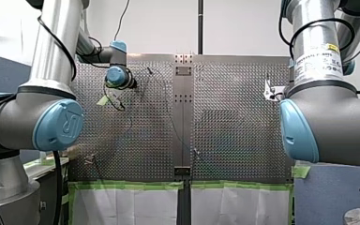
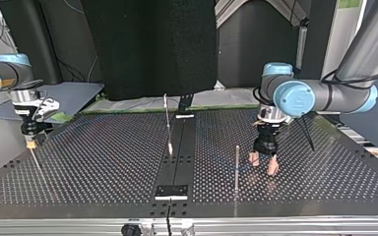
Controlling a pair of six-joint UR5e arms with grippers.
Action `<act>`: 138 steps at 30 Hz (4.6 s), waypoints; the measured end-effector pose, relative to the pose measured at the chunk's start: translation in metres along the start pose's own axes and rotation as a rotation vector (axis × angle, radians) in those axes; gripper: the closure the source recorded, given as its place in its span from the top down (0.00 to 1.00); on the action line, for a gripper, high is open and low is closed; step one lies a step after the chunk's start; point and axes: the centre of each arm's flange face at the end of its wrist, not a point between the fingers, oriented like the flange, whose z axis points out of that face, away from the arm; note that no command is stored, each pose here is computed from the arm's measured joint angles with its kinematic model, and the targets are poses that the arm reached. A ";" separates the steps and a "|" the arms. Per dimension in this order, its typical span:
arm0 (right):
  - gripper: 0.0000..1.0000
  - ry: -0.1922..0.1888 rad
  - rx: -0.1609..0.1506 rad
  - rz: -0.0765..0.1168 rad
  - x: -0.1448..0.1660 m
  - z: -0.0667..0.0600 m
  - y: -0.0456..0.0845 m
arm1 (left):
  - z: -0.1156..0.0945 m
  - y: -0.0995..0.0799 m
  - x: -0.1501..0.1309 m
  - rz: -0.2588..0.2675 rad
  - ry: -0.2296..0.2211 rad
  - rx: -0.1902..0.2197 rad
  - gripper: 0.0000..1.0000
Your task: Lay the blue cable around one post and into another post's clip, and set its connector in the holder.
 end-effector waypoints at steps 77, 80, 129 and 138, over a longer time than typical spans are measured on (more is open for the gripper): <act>1.00 0.000 0.000 0.000 0.000 0.000 0.000 | -0.106 -0.065 -0.011 0.160 0.114 -0.038 1.00; 1.00 0.000 0.000 0.000 0.000 0.000 0.000 | -0.120 -0.077 -0.011 0.187 0.142 -0.003 1.00; 1.00 0.000 0.000 0.000 0.000 0.000 0.000 | -0.206 -0.134 -0.041 0.715 0.377 -0.088 1.00; 1.00 0.000 0.000 0.000 0.000 0.000 0.000 | -0.211 -0.132 -0.040 0.812 0.416 -0.094 1.00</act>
